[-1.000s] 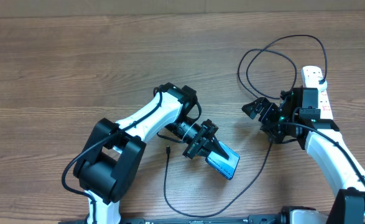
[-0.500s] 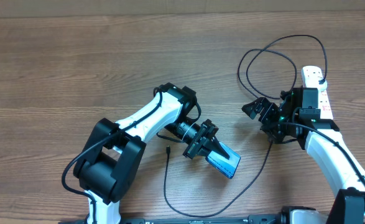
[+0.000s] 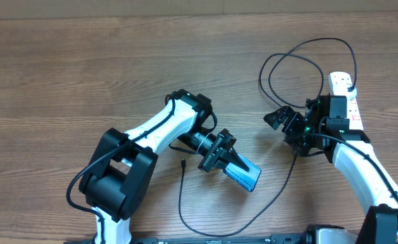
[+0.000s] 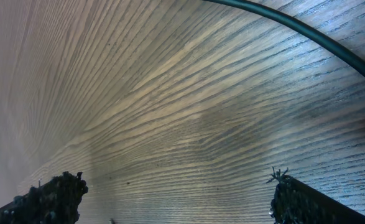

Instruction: Plug charger to phone and switch on socket

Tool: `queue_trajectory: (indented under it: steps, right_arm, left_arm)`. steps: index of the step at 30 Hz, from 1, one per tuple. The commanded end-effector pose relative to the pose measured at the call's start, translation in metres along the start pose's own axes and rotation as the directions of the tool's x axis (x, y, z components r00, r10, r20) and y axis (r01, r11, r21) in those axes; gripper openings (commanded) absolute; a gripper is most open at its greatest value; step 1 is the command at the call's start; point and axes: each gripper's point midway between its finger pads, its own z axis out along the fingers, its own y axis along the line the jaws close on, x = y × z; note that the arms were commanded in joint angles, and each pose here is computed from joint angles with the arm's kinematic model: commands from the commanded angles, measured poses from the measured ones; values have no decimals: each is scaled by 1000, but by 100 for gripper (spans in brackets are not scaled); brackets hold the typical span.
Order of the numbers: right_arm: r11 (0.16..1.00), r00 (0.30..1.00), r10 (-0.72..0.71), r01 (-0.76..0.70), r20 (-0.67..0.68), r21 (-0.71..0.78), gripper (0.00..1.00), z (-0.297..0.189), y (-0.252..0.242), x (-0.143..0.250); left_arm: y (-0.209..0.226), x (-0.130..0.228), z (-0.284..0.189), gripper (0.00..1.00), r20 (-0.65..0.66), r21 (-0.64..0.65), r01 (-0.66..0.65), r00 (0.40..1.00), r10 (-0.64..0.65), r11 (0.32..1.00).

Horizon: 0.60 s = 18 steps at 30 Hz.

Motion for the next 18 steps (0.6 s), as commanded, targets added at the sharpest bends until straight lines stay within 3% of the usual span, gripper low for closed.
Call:
queue_trajectory:
  steps: [1, 18]
  right_arm:
    - [1000, 1000, -19, 19, 18, -3, 100, -2, 3, -3]
    - [1000, 1000, -19, 19, 18, -3, 100, -2, 3, -3]
  left_arm:
    - [-14, 14, -3, 4, -41, 70, -14, 999, 17, 997]
    - [-11, 12, -2, 4, -27, 50, -16, 999, 17, 999]
